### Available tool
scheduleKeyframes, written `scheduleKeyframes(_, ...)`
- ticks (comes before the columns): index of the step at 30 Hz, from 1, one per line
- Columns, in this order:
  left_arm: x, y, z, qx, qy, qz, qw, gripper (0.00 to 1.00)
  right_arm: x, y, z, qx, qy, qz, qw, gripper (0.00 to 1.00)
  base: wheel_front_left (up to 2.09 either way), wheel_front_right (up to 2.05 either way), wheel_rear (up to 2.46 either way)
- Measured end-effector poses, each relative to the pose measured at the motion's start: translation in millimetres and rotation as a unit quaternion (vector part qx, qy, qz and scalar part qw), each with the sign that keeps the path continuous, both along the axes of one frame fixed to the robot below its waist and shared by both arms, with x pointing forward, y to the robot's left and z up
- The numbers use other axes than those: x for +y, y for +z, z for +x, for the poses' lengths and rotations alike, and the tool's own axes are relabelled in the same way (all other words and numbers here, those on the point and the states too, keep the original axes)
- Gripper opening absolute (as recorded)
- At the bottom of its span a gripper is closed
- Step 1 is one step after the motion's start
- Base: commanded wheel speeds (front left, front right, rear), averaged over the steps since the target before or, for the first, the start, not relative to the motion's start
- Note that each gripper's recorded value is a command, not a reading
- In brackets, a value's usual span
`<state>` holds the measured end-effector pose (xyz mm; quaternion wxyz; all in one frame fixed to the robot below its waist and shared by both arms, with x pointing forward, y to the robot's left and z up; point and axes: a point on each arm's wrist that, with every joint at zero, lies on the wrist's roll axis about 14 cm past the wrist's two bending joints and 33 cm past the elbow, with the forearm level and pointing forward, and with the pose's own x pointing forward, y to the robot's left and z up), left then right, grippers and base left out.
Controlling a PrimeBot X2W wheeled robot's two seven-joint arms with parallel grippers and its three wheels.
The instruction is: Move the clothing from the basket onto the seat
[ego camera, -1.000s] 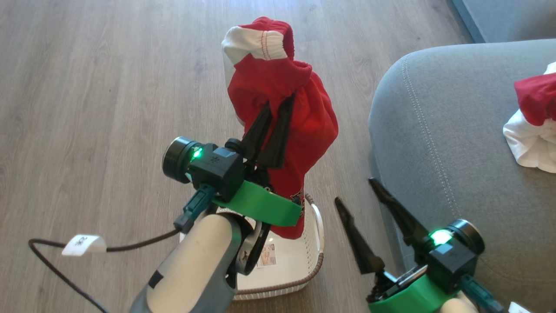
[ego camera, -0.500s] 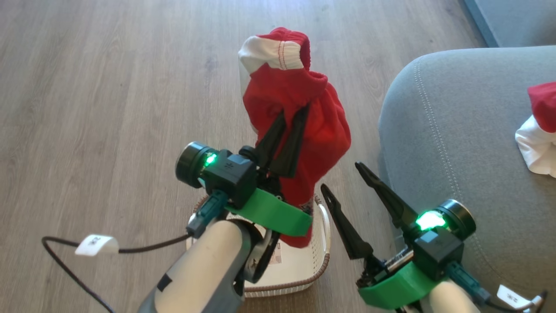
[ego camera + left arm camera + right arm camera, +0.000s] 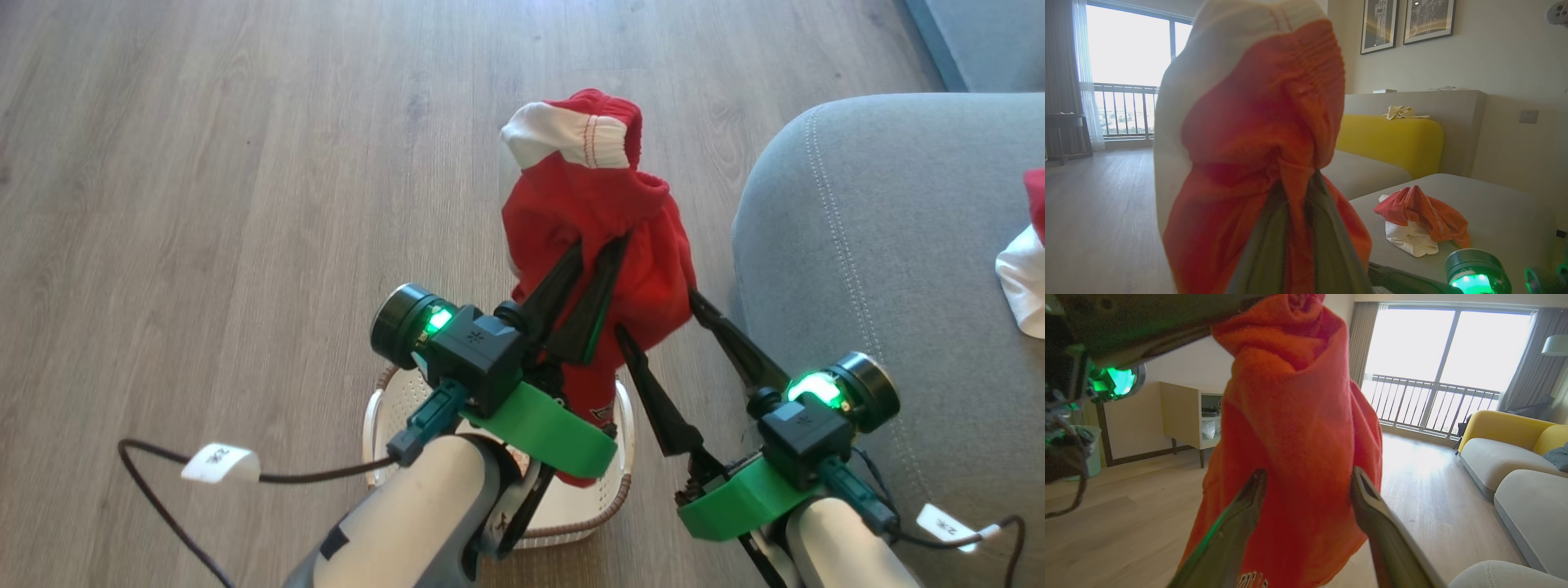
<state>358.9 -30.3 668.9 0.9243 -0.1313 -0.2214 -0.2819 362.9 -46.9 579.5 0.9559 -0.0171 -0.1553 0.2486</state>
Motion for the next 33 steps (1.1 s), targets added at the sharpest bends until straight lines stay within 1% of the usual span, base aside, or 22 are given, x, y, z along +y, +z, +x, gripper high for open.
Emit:
scheduleKeyframes(3, -1.1, 0.5, -0.7, -0.001, -0.003, 0.001, 1.000, 0.00, 1.4, -11.2, 1.8, 0.013, 0.001, -0.013, 1.000, 1.00, 0.00, 0.00, 0.00)
scheduleKeyframes(12, -9.1, 3.0, -5.6, -0.006, -0.019, 0.004, 1.000, 0.00, 25.4, -9.7, 1.7, -0.006, 0.042, -0.052, 0.998, 1.00, 0.00, 0.00, 0.00)
scheduleKeyframes(18, -14.3, 0.5, -9.6, -0.003, -0.029, 0.008, 1.000, 0.00, 31.0, -14.6, 4.2, -0.002, 0.049, -0.063, 0.997, 1.00, 0.00, 0.00, 0.00)
scheduleKeyframes(24, -19.6, 0.9, -13.8, -0.008, -0.039, 0.014, 0.999, 0.00, 34.9, -13.8, 8.2, 0.002, 0.048, -0.055, 0.997, 1.00, 0.00, 0.00, 0.00)
scheduleKeyframes(25, -19.5, 0.0, -14.0, -0.007, -0.039, 0.015, 0.999, 0.00, 34.2, -14.2, 9.2, 0.003, 0.046, -0.054, 0.997, 0.79, 0.00, 0.00, 0.00)
scheduleKeyframes(26, -19.0, -0.3, -13.9, -0.006, -0.038, 0.015, 0.999, 0.00, 32.5, -13.7, 10.7, 0.003, 0.042, -0.053, 0.998, 0.47, 0.00, 0.00, 0.00)
scheduleKeyframes(27, -18.9, -0.7, -14.1, -0.003, -0.039, 0.014, 0.999, 0.00, 30.0, -13.0, 12.6, 0.003, 0.037, -0.050, 0.998, 0.29, 0.00, 0.00, 0.00)
scheduleKeyframes(28, -19.1, -1.3, -14.6, -0.002, -0.039, 0.014, 0.999, 0.00, 27.7, -12.4, 14.3, 0.004, 0.033, -0.048, 0.998, 0.00, 0.00, 0.00, 0.00)
scheduleKeyframes(33, -23.9, -4.8, -18.7, 0.000, -0.049, 0.019, 0.999, 0.00, 24.1, -10.6, 18.3, 0.014, 0.025, -0.020, 0.999, 0.00, 0.00, 0.00, 0.00)
